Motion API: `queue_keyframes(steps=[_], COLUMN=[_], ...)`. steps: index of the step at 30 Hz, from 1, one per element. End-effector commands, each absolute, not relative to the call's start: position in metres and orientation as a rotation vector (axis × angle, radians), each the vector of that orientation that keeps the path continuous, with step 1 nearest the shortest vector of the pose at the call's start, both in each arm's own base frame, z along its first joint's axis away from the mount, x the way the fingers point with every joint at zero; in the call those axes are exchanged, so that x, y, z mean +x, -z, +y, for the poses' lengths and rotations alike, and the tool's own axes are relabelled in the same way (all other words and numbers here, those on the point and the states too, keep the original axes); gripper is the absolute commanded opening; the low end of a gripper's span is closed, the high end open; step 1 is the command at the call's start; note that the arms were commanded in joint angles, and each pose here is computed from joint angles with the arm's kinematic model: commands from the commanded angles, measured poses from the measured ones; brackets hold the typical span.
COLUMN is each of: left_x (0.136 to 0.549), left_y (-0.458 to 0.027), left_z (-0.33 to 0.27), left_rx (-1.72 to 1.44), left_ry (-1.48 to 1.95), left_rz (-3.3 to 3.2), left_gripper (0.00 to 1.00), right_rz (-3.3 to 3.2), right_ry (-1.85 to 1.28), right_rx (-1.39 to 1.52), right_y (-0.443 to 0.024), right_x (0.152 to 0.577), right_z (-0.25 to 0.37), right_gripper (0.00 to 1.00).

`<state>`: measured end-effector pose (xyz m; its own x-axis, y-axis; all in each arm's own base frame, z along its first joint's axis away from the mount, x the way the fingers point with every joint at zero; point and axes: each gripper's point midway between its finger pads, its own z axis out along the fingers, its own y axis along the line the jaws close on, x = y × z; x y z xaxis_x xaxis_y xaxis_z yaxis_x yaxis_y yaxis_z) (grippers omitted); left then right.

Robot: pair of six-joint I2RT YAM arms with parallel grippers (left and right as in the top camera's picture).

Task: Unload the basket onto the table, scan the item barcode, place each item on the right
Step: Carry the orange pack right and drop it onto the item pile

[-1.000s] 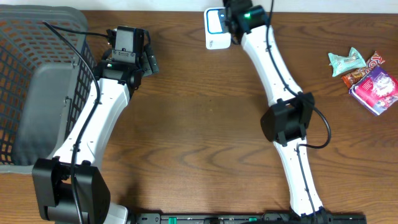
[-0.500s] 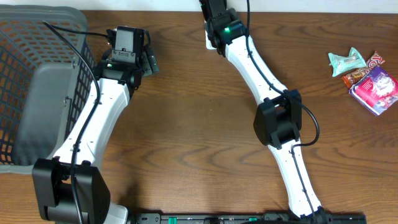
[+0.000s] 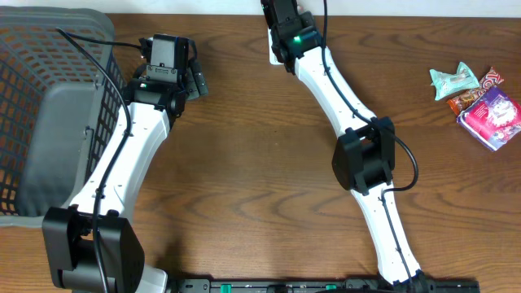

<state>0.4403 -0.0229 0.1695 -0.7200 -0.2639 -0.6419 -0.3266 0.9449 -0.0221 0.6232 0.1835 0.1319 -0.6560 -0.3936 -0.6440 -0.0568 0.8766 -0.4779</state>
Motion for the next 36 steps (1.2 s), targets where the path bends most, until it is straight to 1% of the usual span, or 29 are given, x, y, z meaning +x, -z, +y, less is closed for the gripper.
queue_keyframes(steps=[1, 2, 6, 7, 11, 13, 15, 18, 20, 22, 26, 28, 29, 32, 34, 35, 36], left_x=[0.440, 0.440, 0.440, 0.440, 0.440, 0.440, 0.440, 0.440, 0.440, 0.440, 0.440, 0.440, 0.440, 0.440, 0.440, 0.440, 0.440], left_y=[-0.169, -0.169, -0.169, -0.169, -0.169, -0.169, -0.169, -0.169, -0.169, -0.169, -0.169, -0.169, -0.169, -0.169, -0.169, -0.169, -0.169], left_z=[-0.020, -0.020, -0.020, -0.020, -0.020, -0.020, -0.020, -0.020, -0.020, -0.020, -0.020, -0.020, -0.020, -0.020, -0.020, -0.020, -0.020], left_rx=[-0.433, -0.433, -0.433, -0.433, -0.433, -0.433, -0.433, -0.433, -0.433, -0.433, -0.433, -0.433, -0.433, -0.433, -0.433, -0.433, -0.433], left_ry=[-0.127, -0.127, -0.126, -0.126, -0.127, -0.127, -0.126, -0.127, -0.126, -0.126, -0.127, -0.126, -0.126, -0.127, -0.126, -0.127, -0.127], left_rz=[2.409, 2.409, 2.409, 2.409, 2.409, 2.409, 2.410, 2.409, 2.409, 2.409, 2.409, 2.409, 2.409, 2.409, 2.409, 2.409, 2.409], left_gripper=[0.99, 0.99, 0.99, 0.99, 0.99, 0.99, 0.99, 0.99, 0.99, 0.99, 0.99, 0.99, 0.99, 0.99, 0.99, 0.99, 0.99], right_rz=[2.193, 2.197, 2.265, 2.297, 2.409, 2.457, 2.512, 2.587, 2.572, 2.525, 2.544, 2.554, 2.559, 2.582, 2.588, 2.582, 2.576], right_ry=[0.586, 0.593, 0.695, 0.745, 0.845, 0.843, 0.762, 0.540, 0.482, 0.471, 0.482, 0.492, 0.495, 0.501, 0.502, 0.500, 0.499], right_rx=[-0.087, -0.069, 0.125, 0.199, 0.409, 0.511, 0.623, 0.715, 0.827, 1.009, 1.069, 1.088, 1.094, 1.107, 1.104, 1.101, 1.099], right_y=[-0.186, -0.189, -0.195, -0.191, -0.171, -0.162, -0.150, -0.132, -0.128, -0.120, -0.107, -0.100, -0.097, -0.087, -0.086, -0.089, -0.094], right_x=[0.626, 0.626, 0.614, 0.606, 0.573, 0.557, 0.544, 0.535, 0.528, 0.515, 0.502, 0.496, 0.494, 0.489, 0.488, 0.489, 0.488], right_z=[0.125, 0.116, 0.025, -0.008, -0.094, -0.125, -0.153, -0.176, -0.191, -0.214, -0.230, -0.236, -0.238, -0.240, -0.238, -0.237, -0.237], right_gripper=[0.01, 0.01, 0.01, 0.01, 0.01, 0.01, 0.01, 0.01, 0.01, 0.01, 0.01, 0.02, 0.05, 0.21, 0.35, 0.51, 0.64])
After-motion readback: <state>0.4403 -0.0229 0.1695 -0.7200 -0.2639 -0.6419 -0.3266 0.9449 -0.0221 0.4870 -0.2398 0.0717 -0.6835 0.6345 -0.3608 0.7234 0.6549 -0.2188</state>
